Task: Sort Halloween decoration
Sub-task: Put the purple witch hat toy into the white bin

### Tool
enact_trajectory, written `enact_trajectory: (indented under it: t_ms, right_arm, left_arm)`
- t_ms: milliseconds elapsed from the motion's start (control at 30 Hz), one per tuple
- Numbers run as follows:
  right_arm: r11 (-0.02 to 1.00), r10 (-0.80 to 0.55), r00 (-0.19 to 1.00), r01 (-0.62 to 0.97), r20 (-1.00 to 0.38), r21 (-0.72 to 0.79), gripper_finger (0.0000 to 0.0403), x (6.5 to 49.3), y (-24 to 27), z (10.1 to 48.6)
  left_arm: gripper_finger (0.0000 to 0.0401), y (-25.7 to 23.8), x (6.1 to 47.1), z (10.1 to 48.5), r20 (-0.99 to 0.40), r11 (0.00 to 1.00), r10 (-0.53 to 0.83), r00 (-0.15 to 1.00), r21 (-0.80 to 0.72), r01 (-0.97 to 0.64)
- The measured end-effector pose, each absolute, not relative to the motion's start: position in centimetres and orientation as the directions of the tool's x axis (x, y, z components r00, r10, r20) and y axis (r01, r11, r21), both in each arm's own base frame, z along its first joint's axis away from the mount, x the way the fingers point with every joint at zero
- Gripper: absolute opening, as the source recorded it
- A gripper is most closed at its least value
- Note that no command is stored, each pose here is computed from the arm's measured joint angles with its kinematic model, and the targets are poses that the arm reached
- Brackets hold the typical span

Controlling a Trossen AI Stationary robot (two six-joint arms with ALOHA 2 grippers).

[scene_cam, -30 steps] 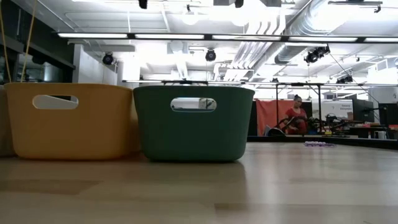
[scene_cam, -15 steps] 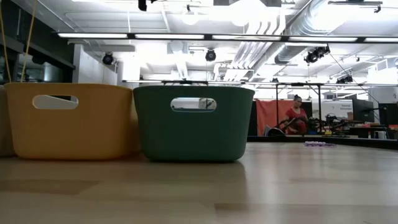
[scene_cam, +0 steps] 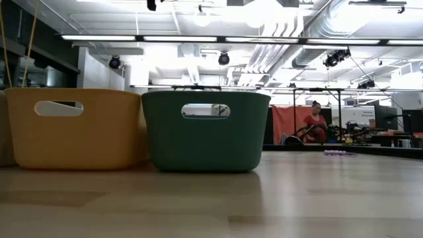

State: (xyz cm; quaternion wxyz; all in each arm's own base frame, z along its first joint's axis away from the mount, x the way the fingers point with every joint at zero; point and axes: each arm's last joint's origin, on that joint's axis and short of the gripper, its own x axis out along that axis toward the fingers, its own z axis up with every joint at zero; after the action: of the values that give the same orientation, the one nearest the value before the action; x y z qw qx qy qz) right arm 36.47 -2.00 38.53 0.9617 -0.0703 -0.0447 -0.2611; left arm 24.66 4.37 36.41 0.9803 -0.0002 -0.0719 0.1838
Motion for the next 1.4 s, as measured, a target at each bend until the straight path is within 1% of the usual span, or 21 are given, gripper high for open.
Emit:
enact_trajectory:
  t_ms: [467,600,900,1033,1200,1400]
  right_arm:
    - [0.872,-0.469,0.874,0.481,0.127,-0.089,0.0,36.5,-1.7,38.6]
    - [0.872,-0.469,0.874,0.481,0.127,-0.087,0.0,36.5,-1.7,38.6]
    - [0.876,-0.462,0.878,0.473,0.126,-0.089,0.0,36.5,-1.7,38.6]
    - [0.876,-0.461,0.879,0.473,0.124,-0.091,0.0,36.5,-1.7,38.6]
    - [0.877,-0.461,0.879,0.472,0.123,-0.093,0.0,36.5,-1.7,38.6]
    - [0.876,-0.461,0.879,0.473,0.123,-0.094,0.0,36.5,-1.7,38.6]
  left_arm:
    - [0.0138,4.3,24.7,36.4,0.145,0.938,0.346,0.927,-0.039,-0.344]
    - [0.0114,4.3,25.0,36.2,0.134,0.942,0.336,0.932,-0.05,-0.332]
    - [0.0041,4.5,25.7,35.8,0.137,0.942,0.336,0.932,-0.067,-0.33]
    - [0.0023,4.5,25.7,35.8,0.142,0.942,0.336,0.931,-0.069,-0.329]
    - [0.0021,4.4,25.6,35.9,0.142,0.942,0.336,0.931,-0.047,-0.333]
    - [0.0048,4.4,25.5,36.0,0.146,0.941,0.335,0.931,-0.003,-0.339]
